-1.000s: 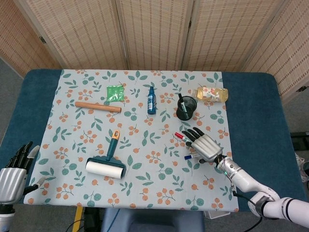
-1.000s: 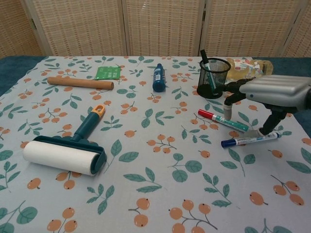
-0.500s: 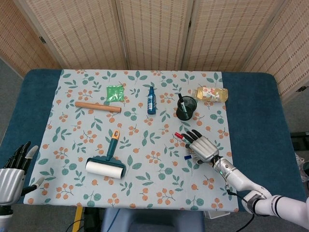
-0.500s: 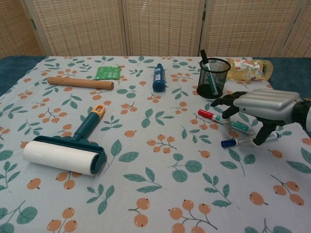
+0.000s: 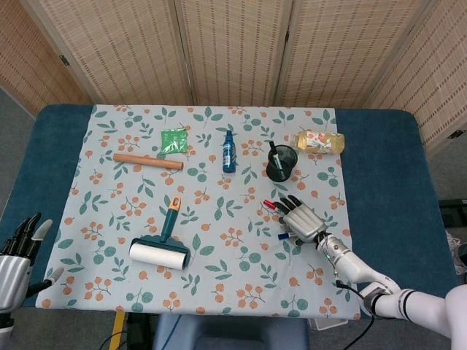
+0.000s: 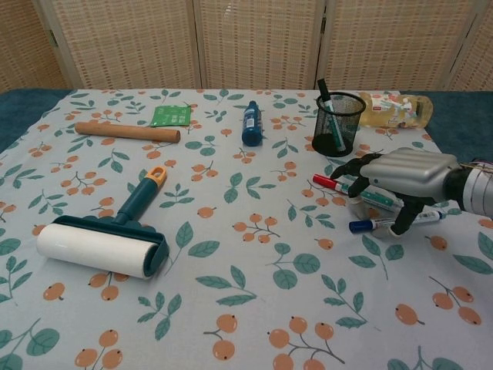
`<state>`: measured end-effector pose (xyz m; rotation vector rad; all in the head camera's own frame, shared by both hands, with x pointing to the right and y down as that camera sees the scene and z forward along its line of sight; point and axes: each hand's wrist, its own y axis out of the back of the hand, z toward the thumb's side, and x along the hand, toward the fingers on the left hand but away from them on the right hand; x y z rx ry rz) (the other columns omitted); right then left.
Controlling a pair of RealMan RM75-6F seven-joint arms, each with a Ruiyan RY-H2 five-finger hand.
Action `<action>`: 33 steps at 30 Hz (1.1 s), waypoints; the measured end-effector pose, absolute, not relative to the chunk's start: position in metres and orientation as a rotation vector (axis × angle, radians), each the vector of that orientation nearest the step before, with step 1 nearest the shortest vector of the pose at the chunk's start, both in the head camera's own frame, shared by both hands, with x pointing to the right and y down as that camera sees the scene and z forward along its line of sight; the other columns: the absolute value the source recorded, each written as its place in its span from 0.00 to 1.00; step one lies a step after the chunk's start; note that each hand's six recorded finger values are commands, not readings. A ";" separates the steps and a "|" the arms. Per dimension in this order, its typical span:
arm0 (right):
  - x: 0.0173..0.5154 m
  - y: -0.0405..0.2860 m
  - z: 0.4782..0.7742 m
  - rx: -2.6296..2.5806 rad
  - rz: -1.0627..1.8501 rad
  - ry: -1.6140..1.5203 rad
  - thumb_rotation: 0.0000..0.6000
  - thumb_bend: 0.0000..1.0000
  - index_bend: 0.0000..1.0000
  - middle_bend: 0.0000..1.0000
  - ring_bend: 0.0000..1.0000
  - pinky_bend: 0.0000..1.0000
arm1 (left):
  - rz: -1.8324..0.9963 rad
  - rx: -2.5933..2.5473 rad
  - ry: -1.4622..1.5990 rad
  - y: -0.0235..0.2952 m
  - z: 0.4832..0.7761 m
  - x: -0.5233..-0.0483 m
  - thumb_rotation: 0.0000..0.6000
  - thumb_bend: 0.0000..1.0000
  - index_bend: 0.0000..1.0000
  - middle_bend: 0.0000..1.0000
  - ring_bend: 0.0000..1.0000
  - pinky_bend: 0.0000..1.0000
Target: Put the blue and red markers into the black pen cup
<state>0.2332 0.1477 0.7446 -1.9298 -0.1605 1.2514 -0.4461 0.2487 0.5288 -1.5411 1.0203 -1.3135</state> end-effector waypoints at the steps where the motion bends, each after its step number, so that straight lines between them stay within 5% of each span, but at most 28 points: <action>1: 0.233 0.147 0.746 -1.927 1.254 -0.156 1.00 0.27 0.57 0.08 0.00 0.00 | -1.311 -1.542 1.022 0.249 0.528 -0.446 1.00 0.21 0.00 0.00 0.01 0.27; 6: 0.229 0.143 0.740 -1.926 1.239 -0.179 1.00 0.27 0.65 0.12 0.00 0.00 | -1.293 -1.541 1.029 0.249 0.525 -0.448 1.00 0.21 0.00 0.00 0.01 0.27; 21: 0.236 0.104 0.664 -1.961 1.110 -0.529 1.00 0.25 0.65 0.14 0.00 0.00 | -1.316 -1.551 0.990 0.249 0.538 -0.442 1.00 0.21 0.00 0.00 0.01 0.27; 33: 0.201 0.044 0.665 -2.313 0.872 -1.350 1.00 0.25 0.65 0.14 0.00 0.00 | -1.342 -1.579 0.992 0.246 0.545 -0.447 1.00 0.21 0.00 0.00 0.01 0.27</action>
